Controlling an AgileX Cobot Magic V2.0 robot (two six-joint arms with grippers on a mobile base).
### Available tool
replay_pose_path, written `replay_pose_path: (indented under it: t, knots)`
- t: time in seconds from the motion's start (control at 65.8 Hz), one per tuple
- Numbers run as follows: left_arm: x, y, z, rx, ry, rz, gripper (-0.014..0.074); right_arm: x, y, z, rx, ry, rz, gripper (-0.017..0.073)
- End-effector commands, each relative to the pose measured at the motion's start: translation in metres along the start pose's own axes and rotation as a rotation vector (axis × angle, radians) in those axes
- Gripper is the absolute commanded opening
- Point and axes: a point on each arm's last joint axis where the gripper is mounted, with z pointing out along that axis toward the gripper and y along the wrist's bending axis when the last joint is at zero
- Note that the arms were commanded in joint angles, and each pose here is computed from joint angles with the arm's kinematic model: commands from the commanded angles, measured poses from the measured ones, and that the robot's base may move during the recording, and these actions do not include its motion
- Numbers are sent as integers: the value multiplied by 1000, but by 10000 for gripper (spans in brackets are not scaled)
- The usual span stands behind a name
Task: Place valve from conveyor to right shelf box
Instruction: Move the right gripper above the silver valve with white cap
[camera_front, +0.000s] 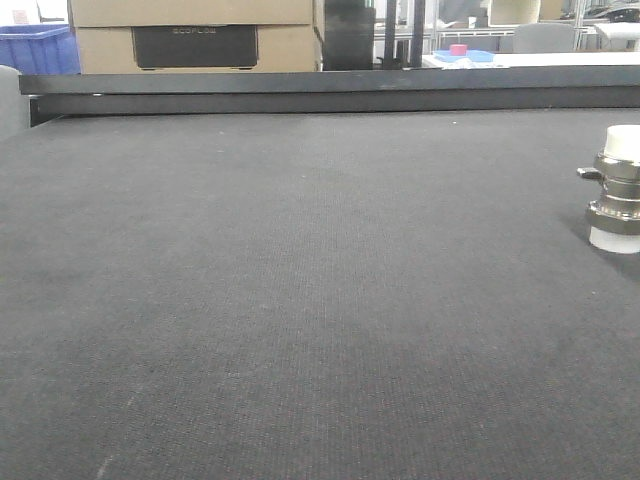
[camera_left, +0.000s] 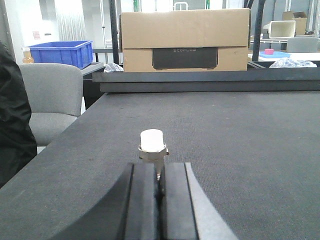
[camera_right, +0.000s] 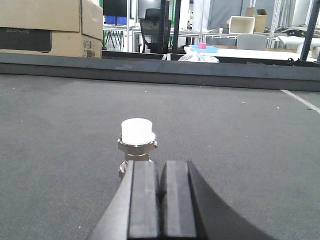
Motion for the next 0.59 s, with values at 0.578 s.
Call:
replay_pose_path:
  t: [0.578]
  knots:
    - [-6, 0, -1, -7, -65, 56, -111, -5, 0, 0, 2, -55, 2, -155]
